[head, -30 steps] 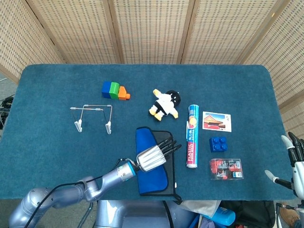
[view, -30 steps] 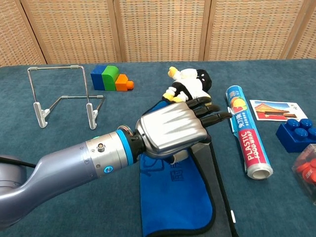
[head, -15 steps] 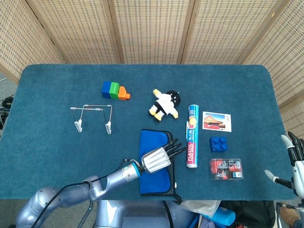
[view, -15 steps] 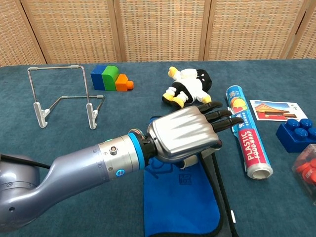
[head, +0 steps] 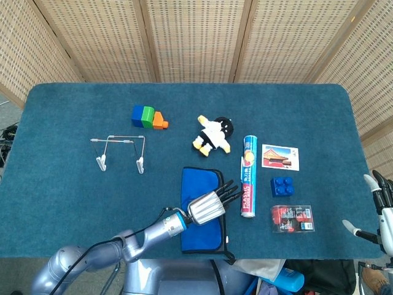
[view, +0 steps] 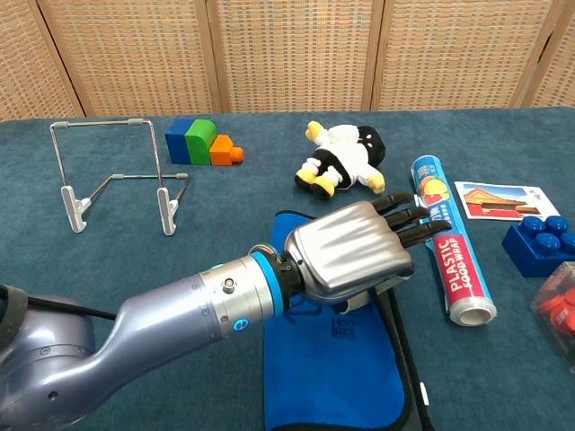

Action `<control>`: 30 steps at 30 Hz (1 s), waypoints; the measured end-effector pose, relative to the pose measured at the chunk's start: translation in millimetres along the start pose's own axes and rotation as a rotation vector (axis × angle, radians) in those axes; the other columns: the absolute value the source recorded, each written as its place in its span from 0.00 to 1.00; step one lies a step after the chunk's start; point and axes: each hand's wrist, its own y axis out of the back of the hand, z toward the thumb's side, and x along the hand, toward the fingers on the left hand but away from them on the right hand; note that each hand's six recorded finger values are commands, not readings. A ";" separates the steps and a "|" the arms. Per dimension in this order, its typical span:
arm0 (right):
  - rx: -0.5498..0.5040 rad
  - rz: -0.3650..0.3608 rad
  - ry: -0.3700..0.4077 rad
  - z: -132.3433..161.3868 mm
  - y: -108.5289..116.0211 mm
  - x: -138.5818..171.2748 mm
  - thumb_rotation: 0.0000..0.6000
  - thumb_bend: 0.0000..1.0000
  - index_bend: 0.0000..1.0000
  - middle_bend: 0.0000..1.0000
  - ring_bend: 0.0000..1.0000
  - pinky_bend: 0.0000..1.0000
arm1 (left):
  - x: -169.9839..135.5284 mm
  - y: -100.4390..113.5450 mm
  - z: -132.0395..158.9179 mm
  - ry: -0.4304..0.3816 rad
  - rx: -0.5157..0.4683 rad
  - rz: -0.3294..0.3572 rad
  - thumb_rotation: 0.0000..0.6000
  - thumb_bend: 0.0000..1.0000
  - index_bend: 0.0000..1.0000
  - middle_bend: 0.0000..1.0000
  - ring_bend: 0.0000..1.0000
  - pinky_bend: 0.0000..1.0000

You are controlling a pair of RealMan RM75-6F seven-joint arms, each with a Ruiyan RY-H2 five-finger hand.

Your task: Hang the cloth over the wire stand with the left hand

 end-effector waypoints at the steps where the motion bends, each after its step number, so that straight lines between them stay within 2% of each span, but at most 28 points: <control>1: 0.000 0.001 0.000 -0.1 0.1 0.0 1.00 0.00 0.01 0.00 0.00 0.00 | 1.1 -0.6 1.1 0.000 0.000 -0.002 1.00 0.35 0.67 0.00 0.00 0.00; 5: -0.002 0.002 -0.002 -0.6 0.4 -0.1 1.00 0.00 0.01 0.00 0.00 0.00 | 3.3 -2.8 3.8 -0.001 0.015 -0.008 1.00 0.35 0.64 0.00 0.00 0.00; 10: -0.007 0.004 -0.005 -1.7 1.3 0.0 1.00 0.00 0.01 0.00 0.00 0.00 | 4.4 -3.7 5.5 0.012 0.011 -0.006 1.00 0.33 0.29 0.00 0.00 0.00; 14: -0.008 0.007 -0.005 -1.8 1.0 0.0 1.00 0.00 0.01 0.00 0.00 0.00 | 5.6 0.4 4.7 0.031 0.006 0.018 1.00 0.33 0.18 0.00 0.00 0.00; 16: -0.008 0.008 -0.005 -1.7 0.8 0.0 1.00 0.00 0.01 0.00 0.00 0.00 | 5.8 1.3 3.1 0.044 -0.002 0.023 1.00 0.33 0.06 0.00 0.00 0.00; 18: -0.008 0.010 -0.005 -1.7 0.6 0.3 1.00 0.00 0.01 0.00 0.00 0.00 | 5.5 2.1 1.0 0.056 -0.010 0.027 1.00 0.33 0.00 0.00 0.00 0.00; 23: -0.008 0.013 -0.005 -1.7 0.3 0.5 1.00 0.00 0.01 0.00 0.00 0.00 | 4.3 11.6 -8.8 0.093 -0.041 0.061 1.00 0.33 0.00 0.00 0.00 0.00; 27: -0.009 0.017 -0.001 -0.6 -0.5 1.0 1.00 0.00 0.01 0.00 0.00 0.00 | 1.9 22.4 -27.4 0.144 -0.059 0.091 1.00 0.33 0.00 0.00 0.00 0.00; 30: -0.009 0.019 0.001 0.1 -0.9 1.4 1.00 0.00 0.01 0.00 0.00 0.00 | -1.4 29.1 -42.6 0.188 -0.079 0.097 1.00 0.33 0.04 0.00 0.00 0.00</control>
